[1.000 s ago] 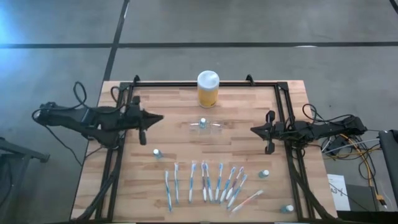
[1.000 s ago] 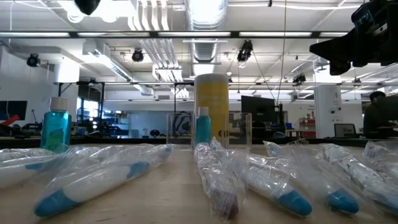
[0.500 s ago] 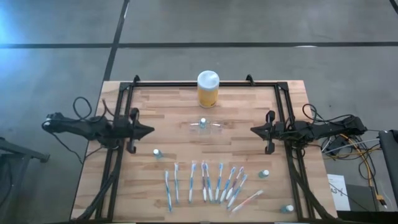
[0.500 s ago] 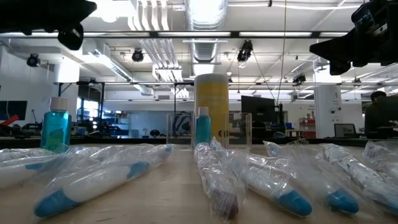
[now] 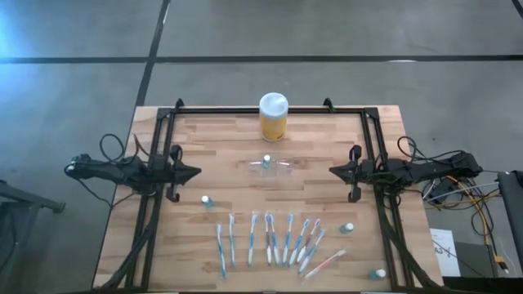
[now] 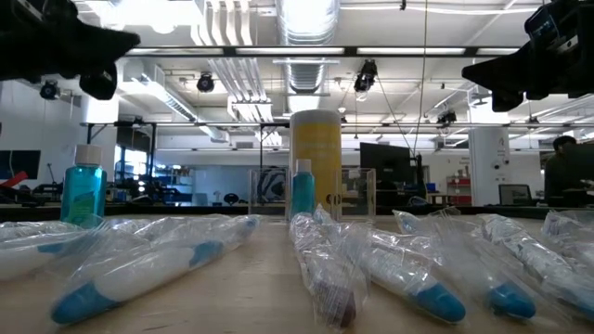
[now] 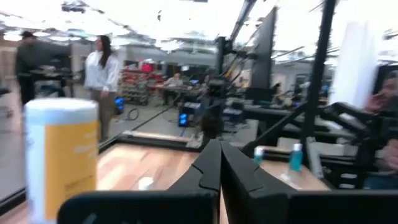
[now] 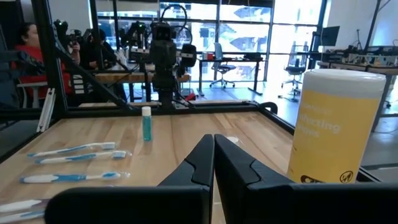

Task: Pick & Place toothbrushing station
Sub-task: Put the blue mouthwash into the middle of the transparent organizer

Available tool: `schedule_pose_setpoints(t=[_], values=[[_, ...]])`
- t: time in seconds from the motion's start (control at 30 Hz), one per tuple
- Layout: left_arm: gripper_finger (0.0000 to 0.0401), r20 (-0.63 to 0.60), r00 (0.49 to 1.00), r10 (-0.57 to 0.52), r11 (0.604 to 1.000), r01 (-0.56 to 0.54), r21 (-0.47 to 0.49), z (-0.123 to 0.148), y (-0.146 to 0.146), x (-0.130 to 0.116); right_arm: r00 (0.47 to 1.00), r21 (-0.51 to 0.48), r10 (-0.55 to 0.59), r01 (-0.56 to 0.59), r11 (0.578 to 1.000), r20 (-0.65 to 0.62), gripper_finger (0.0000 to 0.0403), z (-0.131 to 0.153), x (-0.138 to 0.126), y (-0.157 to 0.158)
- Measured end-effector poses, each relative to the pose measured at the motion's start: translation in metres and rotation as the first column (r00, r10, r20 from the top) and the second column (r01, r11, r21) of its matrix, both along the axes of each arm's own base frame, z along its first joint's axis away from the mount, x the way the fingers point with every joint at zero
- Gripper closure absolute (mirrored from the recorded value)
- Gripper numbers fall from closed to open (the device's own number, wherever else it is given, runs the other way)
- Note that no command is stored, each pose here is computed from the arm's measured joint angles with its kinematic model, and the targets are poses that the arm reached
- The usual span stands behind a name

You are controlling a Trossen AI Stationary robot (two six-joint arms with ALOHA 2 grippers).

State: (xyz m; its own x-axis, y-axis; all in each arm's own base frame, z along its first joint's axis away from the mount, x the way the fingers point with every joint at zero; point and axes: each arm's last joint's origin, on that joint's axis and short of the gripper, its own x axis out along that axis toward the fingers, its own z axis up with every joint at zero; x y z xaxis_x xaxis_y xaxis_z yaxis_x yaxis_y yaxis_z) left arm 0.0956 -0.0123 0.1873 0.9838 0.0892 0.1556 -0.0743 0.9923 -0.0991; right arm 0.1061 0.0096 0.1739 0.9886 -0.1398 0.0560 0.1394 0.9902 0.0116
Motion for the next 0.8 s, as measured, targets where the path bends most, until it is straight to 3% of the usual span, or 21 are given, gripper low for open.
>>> schedule_pose_setpoints(t=[0.63, 0.8], values=[[0.0391, -0.044, 0.999, 0.013, 1.0, -0.012, 0.02, -0.0102, 0.0004, -0.0003, 1.0, -0.044, -0.003, 0.003, 0.999, 0.001, 0.0394, 0.0007, -0.0001, 0.0], [0.0392, -0.053, 0.998, 0.025, 0.995, -0.02, 0.099, -0.0105, 0.0003, -0.0002, 1.0, -0.021, -0.001, 0.001, 1.0, 0.002, 0.0394, 0.0005, 0.0, 0.0]])
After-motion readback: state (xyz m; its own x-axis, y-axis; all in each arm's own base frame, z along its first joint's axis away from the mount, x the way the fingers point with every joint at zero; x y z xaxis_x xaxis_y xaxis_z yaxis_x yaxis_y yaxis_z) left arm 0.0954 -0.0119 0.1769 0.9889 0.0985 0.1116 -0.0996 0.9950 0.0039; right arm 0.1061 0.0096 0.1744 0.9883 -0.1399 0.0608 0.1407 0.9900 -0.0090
